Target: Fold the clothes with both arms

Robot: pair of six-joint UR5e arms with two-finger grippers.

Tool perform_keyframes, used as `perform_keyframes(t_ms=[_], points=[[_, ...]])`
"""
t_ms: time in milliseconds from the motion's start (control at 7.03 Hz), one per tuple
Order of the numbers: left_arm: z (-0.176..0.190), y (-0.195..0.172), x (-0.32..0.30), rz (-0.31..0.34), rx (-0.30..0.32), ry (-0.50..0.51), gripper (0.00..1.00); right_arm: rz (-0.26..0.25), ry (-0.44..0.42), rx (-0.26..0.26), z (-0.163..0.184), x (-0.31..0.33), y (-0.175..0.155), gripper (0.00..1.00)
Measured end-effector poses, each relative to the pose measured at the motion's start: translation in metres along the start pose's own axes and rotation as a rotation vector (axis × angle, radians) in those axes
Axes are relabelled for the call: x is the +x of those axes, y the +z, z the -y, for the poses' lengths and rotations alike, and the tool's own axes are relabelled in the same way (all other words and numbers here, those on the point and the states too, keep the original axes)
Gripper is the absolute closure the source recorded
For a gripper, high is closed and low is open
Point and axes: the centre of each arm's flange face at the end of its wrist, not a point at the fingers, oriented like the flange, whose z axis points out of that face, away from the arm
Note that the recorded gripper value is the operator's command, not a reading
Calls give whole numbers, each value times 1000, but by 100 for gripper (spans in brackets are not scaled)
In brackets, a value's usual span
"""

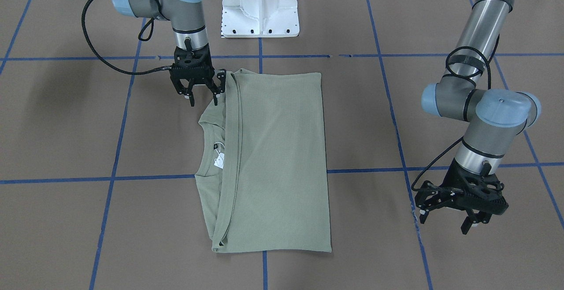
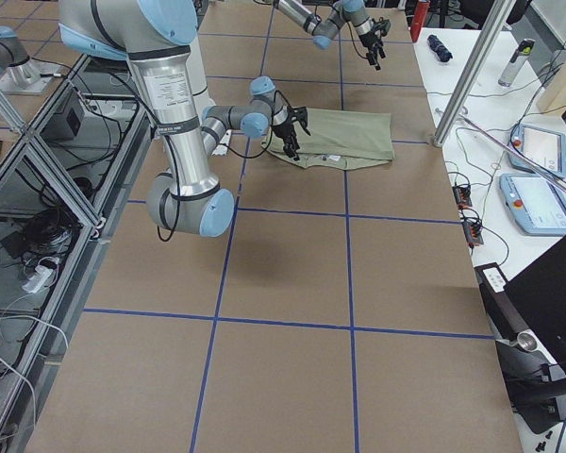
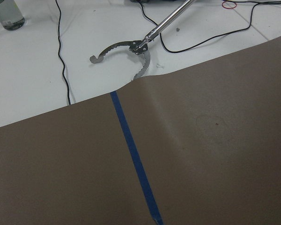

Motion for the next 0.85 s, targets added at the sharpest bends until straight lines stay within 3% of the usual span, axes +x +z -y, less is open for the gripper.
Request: perform_keyframes(t_ms=[427,711,854], points=[[-2,0,-1,2,-2,-1,0,12,-182,-146,-3,-69,20,0],[-2,1,0,1,-2,-2,0,-3,-264,-193,-11,-81,17,30],[-3,1,1,0,-3,-7,0,-9,-279,-205,-17,-82,15,35]])
